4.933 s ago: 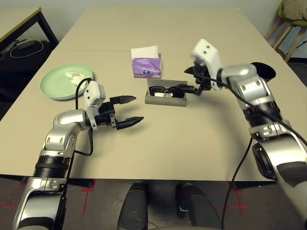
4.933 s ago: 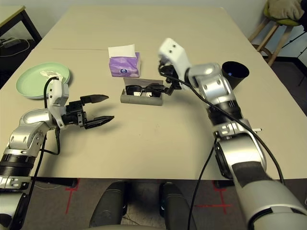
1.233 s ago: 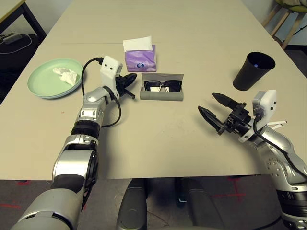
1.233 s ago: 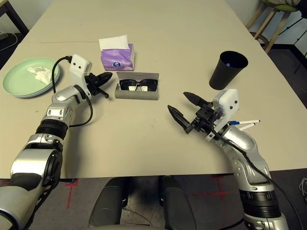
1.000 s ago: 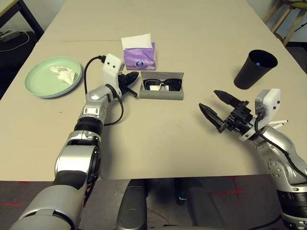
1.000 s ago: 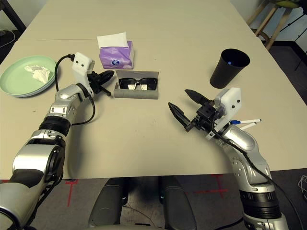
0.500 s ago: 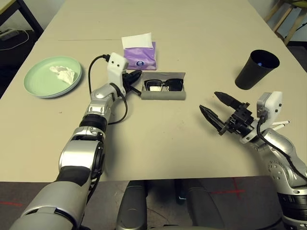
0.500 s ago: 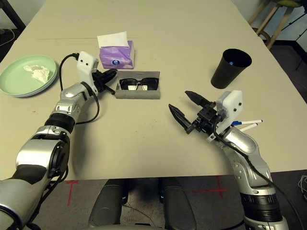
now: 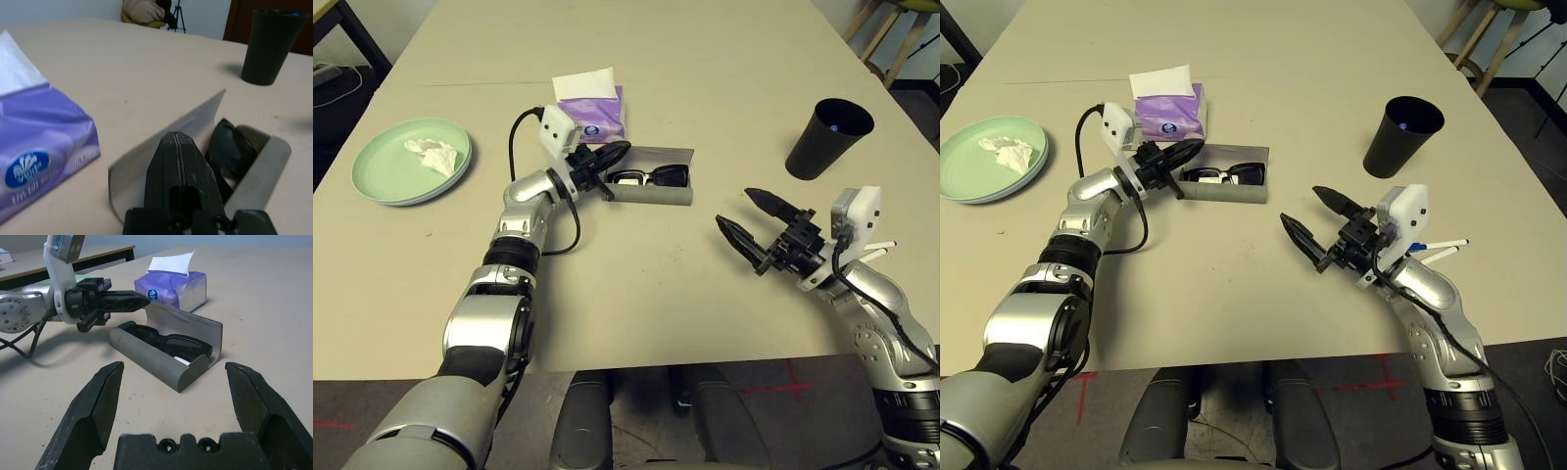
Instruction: Organize and tidy the items on the table.
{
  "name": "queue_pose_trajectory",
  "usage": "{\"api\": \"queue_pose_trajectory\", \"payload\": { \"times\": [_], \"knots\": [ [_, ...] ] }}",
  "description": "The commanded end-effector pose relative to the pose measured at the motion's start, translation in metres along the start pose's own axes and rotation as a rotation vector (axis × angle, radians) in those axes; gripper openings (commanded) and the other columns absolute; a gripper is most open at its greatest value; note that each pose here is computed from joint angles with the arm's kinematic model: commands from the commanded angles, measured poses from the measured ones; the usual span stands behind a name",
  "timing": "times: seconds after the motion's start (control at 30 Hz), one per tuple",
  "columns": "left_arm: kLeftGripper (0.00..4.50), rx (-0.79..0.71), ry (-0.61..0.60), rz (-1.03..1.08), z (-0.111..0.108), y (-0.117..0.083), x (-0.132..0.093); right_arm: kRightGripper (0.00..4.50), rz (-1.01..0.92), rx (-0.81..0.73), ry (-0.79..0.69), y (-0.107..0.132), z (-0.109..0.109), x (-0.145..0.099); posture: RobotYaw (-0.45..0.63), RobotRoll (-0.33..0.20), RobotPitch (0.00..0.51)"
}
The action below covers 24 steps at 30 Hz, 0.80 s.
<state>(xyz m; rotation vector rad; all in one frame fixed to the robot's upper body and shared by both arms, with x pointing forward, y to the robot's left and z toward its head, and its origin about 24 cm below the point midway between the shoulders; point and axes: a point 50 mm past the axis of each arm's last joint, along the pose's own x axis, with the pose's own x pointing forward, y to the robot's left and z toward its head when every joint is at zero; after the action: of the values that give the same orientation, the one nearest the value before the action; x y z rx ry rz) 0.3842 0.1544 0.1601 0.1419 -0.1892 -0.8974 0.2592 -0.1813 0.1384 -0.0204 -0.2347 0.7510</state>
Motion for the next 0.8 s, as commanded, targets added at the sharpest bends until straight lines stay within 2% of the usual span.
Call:
{"api": "queue_pose_trajectory", "payload": {
  "times": [0.03,0.2,0.33,0.63,0.8],
  "knots": [
    [0.01,-0.015,-0.018,0.004,0.002,0.000,0.000,4.50,0.000,0.003,0.006,0.001,-0.002,-0.001,0.10,0.000,0.238],
    [0.01,-0.078,-0.153,0.040,0.018,0.004,0.004,4.50,0.006,0.005,0.004,0.002,-0.002,0.001,0.10,0.000,0.233],
    [0.01,-0.102,-0.200,0.091,0.025,0.008,0.005,4.50,0.008,0.005,0.005,0.002,-0.001,0.002,0.10,0.000,0.233],
    [0.01,-0.025,0.033,0.167,0.005,0.016,0.001,4.50,0.008,0.004,0.002,0.003,0.000,0.003,0.09,0.000,0.234],
    [0.01,-0.005,0.104,0.218,-0.001,0.020,0.000,4.50,0.009,0.004,0.004,0.003,0.000,0.003,0.09,0.000,0.235]
  ]
}}
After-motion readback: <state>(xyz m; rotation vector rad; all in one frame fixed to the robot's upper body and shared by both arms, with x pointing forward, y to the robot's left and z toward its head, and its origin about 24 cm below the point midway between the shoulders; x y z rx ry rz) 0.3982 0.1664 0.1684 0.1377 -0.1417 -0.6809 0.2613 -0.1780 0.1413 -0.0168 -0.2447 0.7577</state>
